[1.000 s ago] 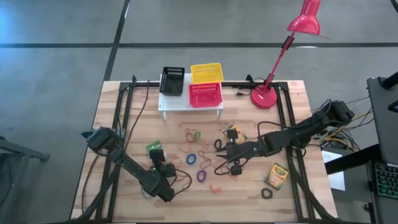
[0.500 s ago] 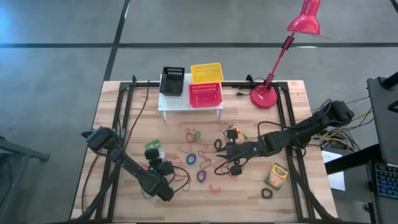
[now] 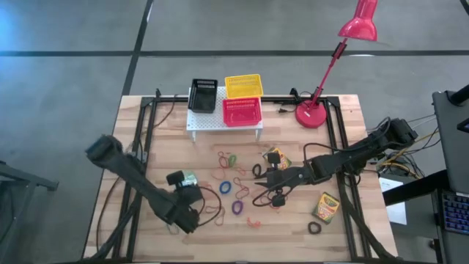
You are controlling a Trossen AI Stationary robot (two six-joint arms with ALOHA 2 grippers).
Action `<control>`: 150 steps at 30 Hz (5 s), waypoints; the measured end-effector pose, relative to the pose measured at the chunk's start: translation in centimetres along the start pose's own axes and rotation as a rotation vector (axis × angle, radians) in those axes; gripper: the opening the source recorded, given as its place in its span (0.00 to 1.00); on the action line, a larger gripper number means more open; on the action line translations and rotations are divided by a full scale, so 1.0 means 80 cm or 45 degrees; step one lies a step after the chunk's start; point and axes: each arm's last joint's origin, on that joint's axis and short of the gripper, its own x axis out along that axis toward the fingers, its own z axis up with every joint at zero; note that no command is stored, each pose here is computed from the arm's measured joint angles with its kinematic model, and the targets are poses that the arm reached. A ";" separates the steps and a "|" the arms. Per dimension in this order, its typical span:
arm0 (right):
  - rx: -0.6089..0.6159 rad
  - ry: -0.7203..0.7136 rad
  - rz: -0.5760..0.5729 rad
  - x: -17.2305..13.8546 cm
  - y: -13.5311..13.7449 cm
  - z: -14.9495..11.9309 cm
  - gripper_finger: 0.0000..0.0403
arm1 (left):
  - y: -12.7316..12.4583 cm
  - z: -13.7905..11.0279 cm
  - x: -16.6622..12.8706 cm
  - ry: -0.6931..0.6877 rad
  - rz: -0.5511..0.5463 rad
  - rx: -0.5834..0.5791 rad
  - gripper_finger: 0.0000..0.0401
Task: Pick & Place Office Desk Supplies
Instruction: Put the crayon box into the black bin on the shelf
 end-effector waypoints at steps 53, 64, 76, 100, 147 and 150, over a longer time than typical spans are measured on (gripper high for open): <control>0.020 0.032 -0.005 0.002 -0.002 -0.010 0.16 | -0.032 -0.007 0.040 -0.127 -0.197 0.696 0.56; 0.023 0.036 -0.011 0.002 -0.002 -0.014 0.16 | -0.049 -0.030 0.064 -0.218 0.042 0.786 0.60; 0.019 0.035 -0.012 0.002 -0.002 -0.014 0.16 | -0.055 -0.039 0.082 -0.161 0.113 0.674 0.53; 0.013 0.035 -0.012 0.002 -0.002 -0.013 0.16 | -0.045 -0.049 0.074 -0.017 0.301 0.580 0.22; -0.101 -0.065 0.328 0.220 -0.034 0.022 0.70 | 0.041 0.041 0.024 -0.430 -0.217 -0.008 0.00; -0.084 -0.053 0.330 0.226 -0.034 0.023 0.69 | 0.041 0.042 0.024 -0.434 -0.217 -0.038 0.00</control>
